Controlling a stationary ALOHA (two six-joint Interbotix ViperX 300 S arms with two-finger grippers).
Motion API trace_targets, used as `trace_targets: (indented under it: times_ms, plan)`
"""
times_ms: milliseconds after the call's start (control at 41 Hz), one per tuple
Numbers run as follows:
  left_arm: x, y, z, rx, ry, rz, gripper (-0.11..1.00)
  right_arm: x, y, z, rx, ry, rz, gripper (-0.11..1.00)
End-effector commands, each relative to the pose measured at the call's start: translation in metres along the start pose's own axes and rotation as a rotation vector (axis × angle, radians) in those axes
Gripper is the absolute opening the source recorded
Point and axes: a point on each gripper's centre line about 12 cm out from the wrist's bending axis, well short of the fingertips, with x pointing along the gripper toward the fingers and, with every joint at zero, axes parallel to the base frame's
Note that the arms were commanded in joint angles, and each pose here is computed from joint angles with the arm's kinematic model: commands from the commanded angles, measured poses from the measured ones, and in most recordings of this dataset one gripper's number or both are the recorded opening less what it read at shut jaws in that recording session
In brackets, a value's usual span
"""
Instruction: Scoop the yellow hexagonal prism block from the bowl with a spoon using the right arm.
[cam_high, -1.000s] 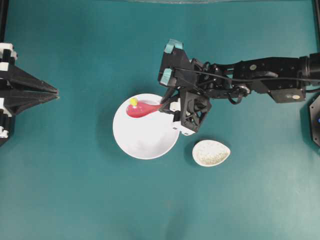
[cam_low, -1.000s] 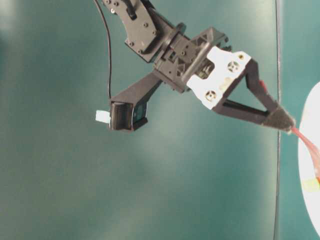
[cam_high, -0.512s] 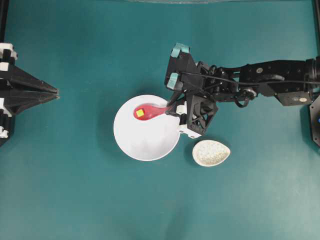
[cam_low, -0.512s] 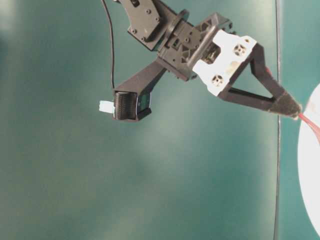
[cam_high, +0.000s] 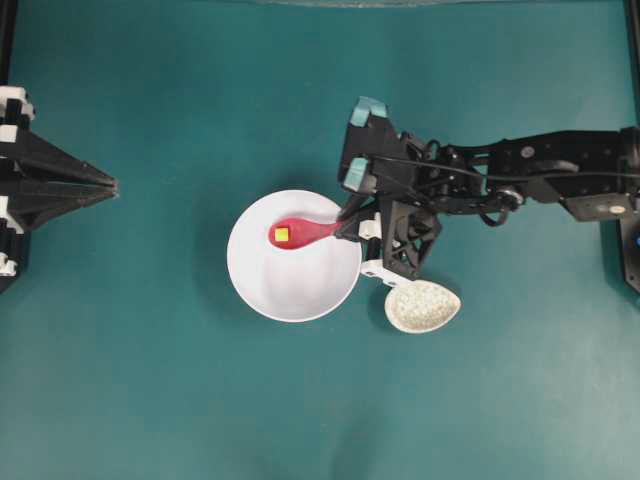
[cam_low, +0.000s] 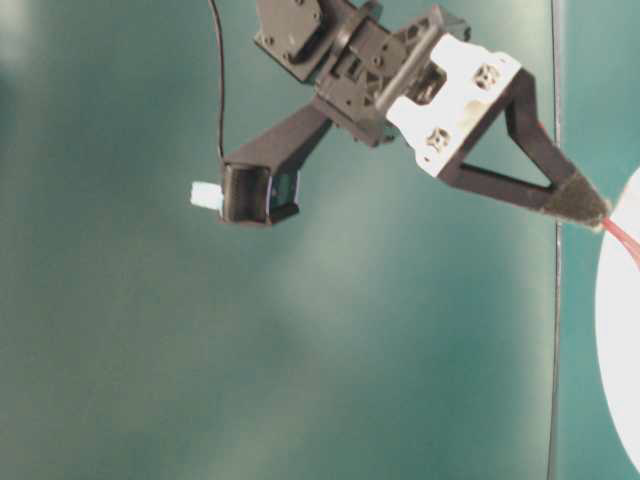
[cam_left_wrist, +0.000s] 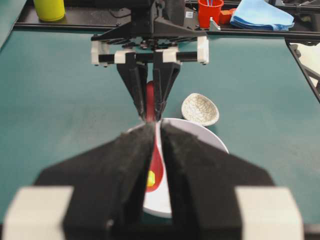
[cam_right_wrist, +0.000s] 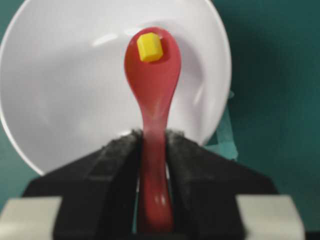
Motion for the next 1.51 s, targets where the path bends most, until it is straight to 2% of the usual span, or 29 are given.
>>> trace_targets:
  times_ms: [0, 195, 414, 707, 1195, 1487]
  plan:
    - [0.001, 0.0, 0.012, 0.0, -0.029, 0.0, 0.14, -0.015, 0.006, 0.013, 0.004, -0.086, 0.018, 0.24]
    - [0.002, 0.0, 0.012, 0.0, -0.028, 0.0, 0.14, -0.026, 0.01, 0.007, 0.003, -0.161, 0.028, 0.24]
    - [0.001, 0.0, 0.012, 0.0, -0.029, 0.0, 0.14, -0.038, 0.013, 0.002, 0.042, -0.238, 0.042, 0.24]
    - [0.001, 0.0, 0.012, 0.0, -0.029, 0.0, 0.14, -0.052, 0.018, -0.002, 0.037, -0.316, 0.064, 0.24]
    - [0.001, 0.0, 0.011, -0.005, -0.023, 0.0, 0.14, -0.086, 0.024, 0.01, 0.036, -0.366, 0.099, 0.24]
    - [0.001, 0.0, 0.012, -0.005, -0.025, 0.0, 0.14, -0.106, 0.018, 0.019, 0.014, -0.375, 0.088, 0.24]
